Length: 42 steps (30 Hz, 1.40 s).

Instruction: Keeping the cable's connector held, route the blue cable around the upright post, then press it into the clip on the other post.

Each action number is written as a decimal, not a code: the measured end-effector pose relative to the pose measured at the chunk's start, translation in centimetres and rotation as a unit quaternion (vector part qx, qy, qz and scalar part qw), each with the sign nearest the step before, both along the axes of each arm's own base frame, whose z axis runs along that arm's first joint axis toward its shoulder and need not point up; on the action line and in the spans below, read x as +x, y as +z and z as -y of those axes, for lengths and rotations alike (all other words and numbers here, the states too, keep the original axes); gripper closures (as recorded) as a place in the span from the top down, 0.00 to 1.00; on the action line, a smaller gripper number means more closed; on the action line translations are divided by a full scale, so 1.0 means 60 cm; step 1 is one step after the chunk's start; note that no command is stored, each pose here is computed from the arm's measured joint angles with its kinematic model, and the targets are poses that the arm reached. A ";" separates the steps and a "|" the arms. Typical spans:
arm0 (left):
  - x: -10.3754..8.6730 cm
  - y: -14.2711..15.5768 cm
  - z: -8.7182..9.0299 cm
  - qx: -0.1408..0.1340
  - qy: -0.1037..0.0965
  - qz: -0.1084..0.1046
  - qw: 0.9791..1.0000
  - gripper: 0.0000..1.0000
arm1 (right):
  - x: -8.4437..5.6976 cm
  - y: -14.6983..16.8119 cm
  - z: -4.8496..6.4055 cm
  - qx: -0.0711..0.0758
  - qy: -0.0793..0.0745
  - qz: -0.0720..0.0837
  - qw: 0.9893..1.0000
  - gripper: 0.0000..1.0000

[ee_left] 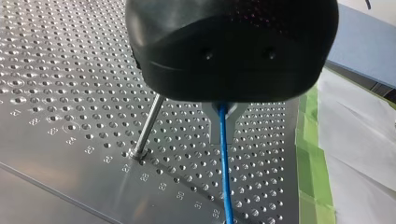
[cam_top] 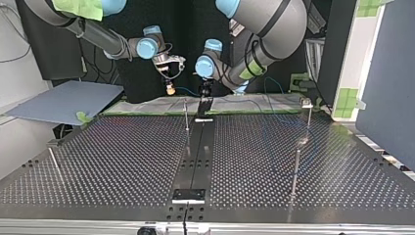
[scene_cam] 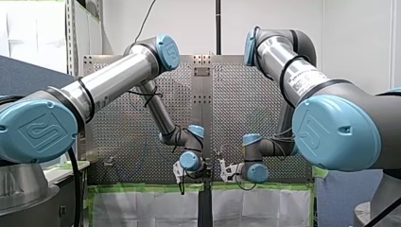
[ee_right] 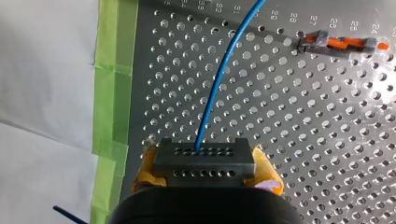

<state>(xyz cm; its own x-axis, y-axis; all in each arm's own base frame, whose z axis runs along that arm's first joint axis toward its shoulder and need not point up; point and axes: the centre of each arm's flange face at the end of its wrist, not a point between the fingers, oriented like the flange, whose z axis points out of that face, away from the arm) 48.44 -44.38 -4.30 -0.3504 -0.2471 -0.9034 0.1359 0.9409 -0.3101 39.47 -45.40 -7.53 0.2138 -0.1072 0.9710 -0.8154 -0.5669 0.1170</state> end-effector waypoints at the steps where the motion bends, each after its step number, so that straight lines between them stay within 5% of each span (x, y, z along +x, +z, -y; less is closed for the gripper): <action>1: 0.001 0.001 0.000 0.002 -0.001 0.002 1.000 0.00 | -0.001 -0.001 0.002 -0.002 0.003 0.001 1.000 0.00; 8: 0.002 0.019 0.003 0.017 0.004 0.014 1.000 0.00 | -0.013 -0.001 0.018 -0.011 0.016 0.009 1.000 0.00; 16: -0.004 0.069 0.010 0.051 0.016 0.027 0.998 0.00 | -0.043 0.001 0.044 -0.004 0.020 0.025 0.999 0.00; 29: -0.038 0.076 0.027 0.084 0.043 0.032 0.995 0.00 | -0.088 0.021 0.082 0.002 0.039 0.041 0.998 0.00; 35: -0.046 0.076 0.033 0.101 0.039 0.035 0.993 0.00 | -0.119 0.027 0.100 0.010 0.042 0.045 0.998 0.00; 42: -0.043 0.075 0.037 0.109 0.019 0.038 0.993 0.00 | -0.126 0.029 0.104 0.017 0.061 0.057 0.996 0.00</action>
